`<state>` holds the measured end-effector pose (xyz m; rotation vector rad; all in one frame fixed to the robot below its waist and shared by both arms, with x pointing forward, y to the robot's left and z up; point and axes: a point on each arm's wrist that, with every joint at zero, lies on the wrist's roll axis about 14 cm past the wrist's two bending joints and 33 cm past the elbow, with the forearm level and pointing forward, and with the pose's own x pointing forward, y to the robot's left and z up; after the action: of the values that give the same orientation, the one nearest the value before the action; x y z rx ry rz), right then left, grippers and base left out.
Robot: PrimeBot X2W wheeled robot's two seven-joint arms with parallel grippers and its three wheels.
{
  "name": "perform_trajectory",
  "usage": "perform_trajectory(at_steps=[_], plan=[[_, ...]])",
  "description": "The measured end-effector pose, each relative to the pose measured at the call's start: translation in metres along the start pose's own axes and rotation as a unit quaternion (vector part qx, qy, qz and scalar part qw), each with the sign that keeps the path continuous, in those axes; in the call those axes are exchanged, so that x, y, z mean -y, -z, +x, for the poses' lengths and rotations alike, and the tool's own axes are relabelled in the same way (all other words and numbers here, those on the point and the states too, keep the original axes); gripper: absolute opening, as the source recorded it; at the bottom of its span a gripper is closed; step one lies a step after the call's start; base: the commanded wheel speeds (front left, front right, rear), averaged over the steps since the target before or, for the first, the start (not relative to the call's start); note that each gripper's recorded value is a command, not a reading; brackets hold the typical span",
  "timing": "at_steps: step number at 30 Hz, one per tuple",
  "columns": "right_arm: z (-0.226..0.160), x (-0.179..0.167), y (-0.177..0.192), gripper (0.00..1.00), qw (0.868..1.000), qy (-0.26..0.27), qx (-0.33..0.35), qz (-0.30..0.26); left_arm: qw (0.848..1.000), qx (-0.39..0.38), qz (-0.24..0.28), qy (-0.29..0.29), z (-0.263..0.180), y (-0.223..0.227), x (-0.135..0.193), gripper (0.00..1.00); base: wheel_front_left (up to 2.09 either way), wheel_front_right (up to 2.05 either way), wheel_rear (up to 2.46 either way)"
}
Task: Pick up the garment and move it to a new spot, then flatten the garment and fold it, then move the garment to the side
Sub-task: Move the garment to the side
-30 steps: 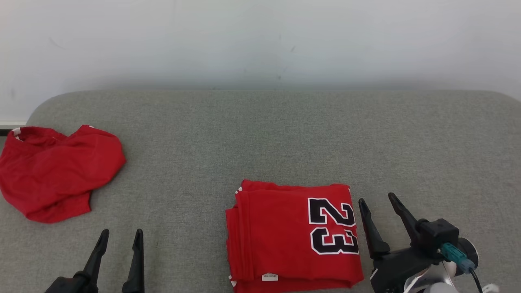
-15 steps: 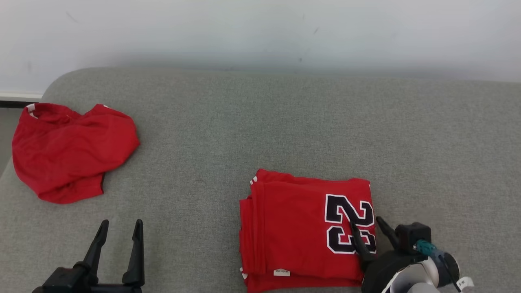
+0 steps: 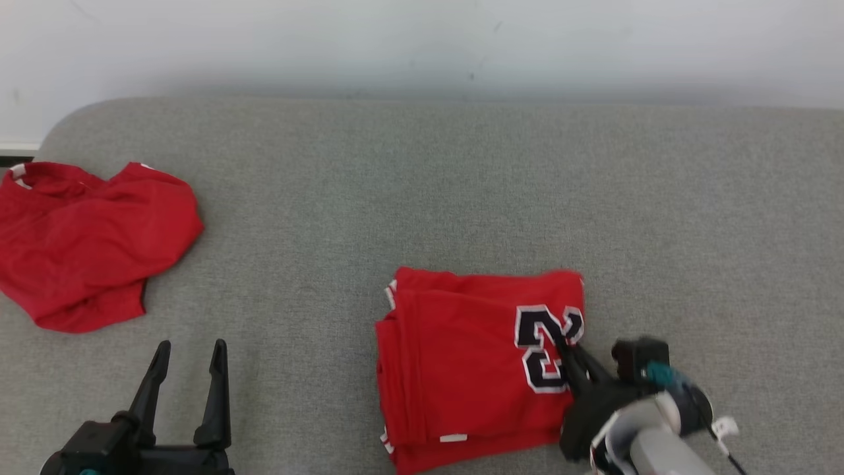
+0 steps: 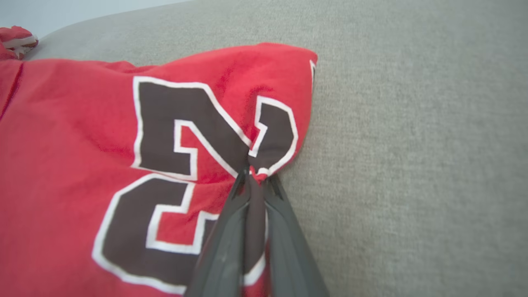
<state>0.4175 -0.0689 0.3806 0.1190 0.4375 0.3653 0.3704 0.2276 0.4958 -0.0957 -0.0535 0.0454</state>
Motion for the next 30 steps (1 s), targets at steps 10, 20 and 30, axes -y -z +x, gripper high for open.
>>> perform_trajectory(at_steps=[10, 20, 30], plan=[[0.044, 0.045, -0.080, 0.00, 0.996, 0.023, 0.065, -0.052, 1.000, 0.004, 0.002, 0.029, 0.032, 0.003, 0.017, 1.00, 0.00, 0.00, 0.00], [0.059, 0.151, -0.137, 0.00, 0.982, 0.108, 0.103, -0.114, 0.997, -0.013, 0.027, 0.073, 0.078, 0.030, 0.026, 1.00, 0.00, 0.00, 0.00], [0.010, 0.254, -0.169, 0.00, 0.955, 0.216, 0.090, -0.182, 0.989, -0.016, 0.030, 0.146, 0.122, 0.065, 0.061, 1.00, 0.00, 0.00, 0.00]])
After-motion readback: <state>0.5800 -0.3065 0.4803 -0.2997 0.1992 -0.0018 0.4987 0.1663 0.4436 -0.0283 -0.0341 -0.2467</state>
